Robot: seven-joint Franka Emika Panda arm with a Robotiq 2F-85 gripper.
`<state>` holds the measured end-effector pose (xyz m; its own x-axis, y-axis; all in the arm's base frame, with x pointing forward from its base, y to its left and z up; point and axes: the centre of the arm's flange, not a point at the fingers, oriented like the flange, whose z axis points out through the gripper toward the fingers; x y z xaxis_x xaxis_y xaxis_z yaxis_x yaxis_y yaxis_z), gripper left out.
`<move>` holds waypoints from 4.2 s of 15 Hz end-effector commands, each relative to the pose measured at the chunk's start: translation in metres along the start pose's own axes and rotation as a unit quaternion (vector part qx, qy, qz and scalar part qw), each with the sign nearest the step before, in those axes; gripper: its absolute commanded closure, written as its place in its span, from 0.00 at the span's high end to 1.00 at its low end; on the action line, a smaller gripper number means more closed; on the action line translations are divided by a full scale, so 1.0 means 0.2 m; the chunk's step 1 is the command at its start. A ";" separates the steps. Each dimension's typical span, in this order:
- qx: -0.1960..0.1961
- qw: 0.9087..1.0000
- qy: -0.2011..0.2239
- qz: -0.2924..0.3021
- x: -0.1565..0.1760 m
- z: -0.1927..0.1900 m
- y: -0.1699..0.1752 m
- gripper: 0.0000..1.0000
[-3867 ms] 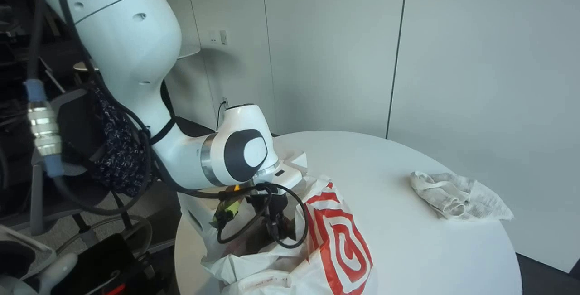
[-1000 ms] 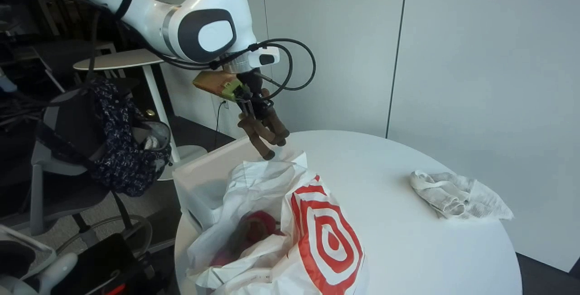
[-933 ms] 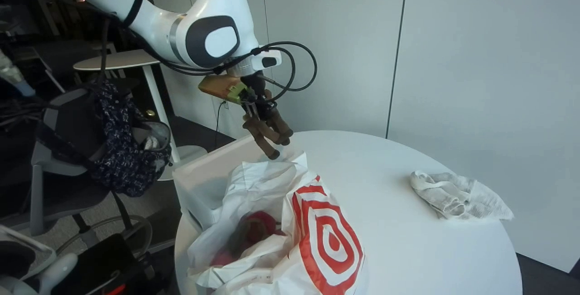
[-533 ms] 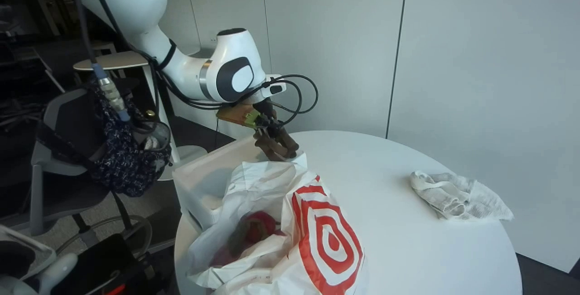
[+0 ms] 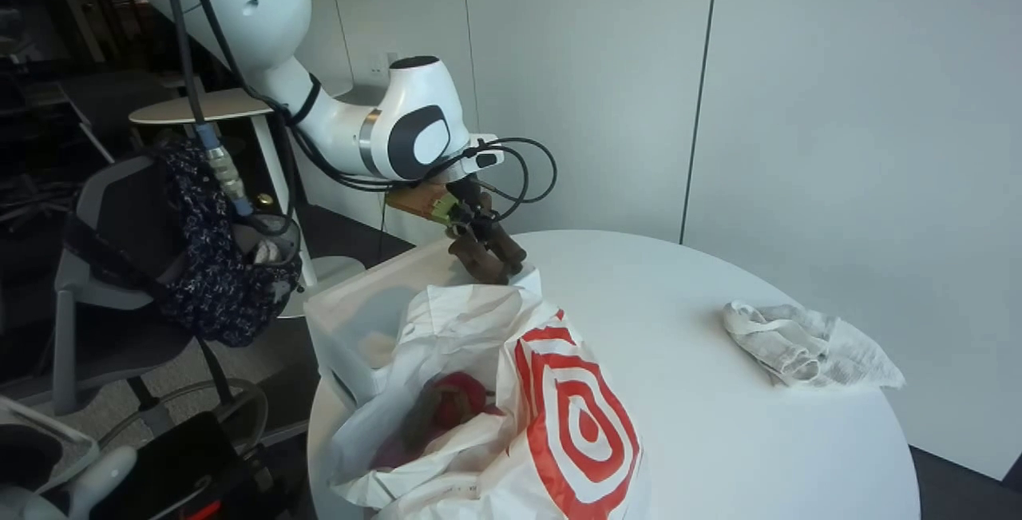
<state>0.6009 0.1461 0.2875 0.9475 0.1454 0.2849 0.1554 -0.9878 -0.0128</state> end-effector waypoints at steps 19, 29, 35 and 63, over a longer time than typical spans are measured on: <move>0.036 0.920 -0.249 0.302 -0.95 -0.34 0.82 1.00; 0.005 0.931 -0.241 0.274 -1.06 0.26 0.67 1.00; -0.064 0.949 -0.150 0.270 -1.04 0.48 0.69 0.75; 0.002 0.918 -0.238 0.318 -0.89 -0.64 0.87 0.19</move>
<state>0.4297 -0.0582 0.3053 0.8173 -0.5110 -0.2664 -0.5026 -0.8582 0.1042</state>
